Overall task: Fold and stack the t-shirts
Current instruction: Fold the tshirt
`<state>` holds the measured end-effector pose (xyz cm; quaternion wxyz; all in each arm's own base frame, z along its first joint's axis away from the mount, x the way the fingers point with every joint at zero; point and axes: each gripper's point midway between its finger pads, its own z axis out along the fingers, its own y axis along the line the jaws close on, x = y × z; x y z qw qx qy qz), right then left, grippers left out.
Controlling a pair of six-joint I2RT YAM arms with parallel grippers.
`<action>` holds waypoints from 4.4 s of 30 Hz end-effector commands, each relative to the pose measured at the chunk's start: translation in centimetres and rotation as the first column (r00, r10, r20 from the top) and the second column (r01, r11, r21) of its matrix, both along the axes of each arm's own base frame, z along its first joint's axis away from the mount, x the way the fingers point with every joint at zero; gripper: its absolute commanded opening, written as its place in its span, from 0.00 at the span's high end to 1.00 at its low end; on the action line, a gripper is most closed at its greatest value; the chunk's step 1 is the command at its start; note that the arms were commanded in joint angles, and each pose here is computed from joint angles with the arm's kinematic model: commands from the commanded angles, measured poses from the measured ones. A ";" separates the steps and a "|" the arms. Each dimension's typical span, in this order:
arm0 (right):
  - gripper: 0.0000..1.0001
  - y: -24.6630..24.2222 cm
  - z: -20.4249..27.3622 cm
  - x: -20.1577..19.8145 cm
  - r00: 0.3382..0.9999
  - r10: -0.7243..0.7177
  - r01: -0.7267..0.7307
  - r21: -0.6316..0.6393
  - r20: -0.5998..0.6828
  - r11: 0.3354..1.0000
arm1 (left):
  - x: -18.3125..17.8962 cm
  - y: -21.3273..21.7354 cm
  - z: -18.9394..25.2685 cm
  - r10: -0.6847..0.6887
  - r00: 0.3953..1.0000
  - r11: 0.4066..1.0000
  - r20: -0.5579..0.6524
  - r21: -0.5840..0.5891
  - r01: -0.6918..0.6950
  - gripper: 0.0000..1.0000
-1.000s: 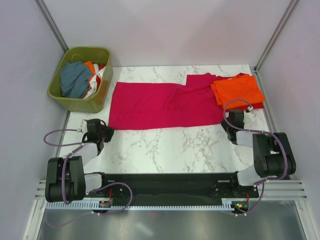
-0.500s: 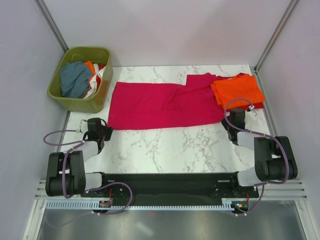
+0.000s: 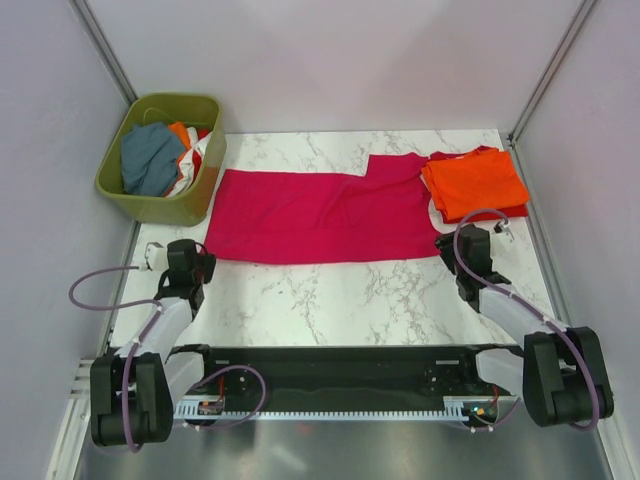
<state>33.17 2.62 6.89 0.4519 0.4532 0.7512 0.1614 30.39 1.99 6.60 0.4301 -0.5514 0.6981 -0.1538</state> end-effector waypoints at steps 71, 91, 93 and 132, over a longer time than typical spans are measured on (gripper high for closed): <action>1.00 -1.5 18.4 1.8 0.972 -0.021 0.065 -0.182 0.234 0.981 | 0.1 1.8 15.3 -0.027 0.985 0.983 0.170 0.185 -0.005 0.98; 1.00 -2.2 42.7 -3.0 0.797 0.062 0.106 -0.240 0.601 0.965 | -1.9 1.1 36.8 -0.091 0.890 0.971 0.448 0.240 -0.022 0.98; 1.00 -1.7 41.9 -1.1 0.818 0.075 0.085 -0.248 0.571 0.965 | -0.4 1.0 36.2 -0.090 0.898 0.974 0.430 0.226 -0.011 0.98; 1.00 1.3 21.0 13.8 0.888 0.316 -0.350 0.047 0.335 0.935 | 15.8 -2.4 20.8 -0.310 0.906 0.950 0.287 0.071 0.303 0.98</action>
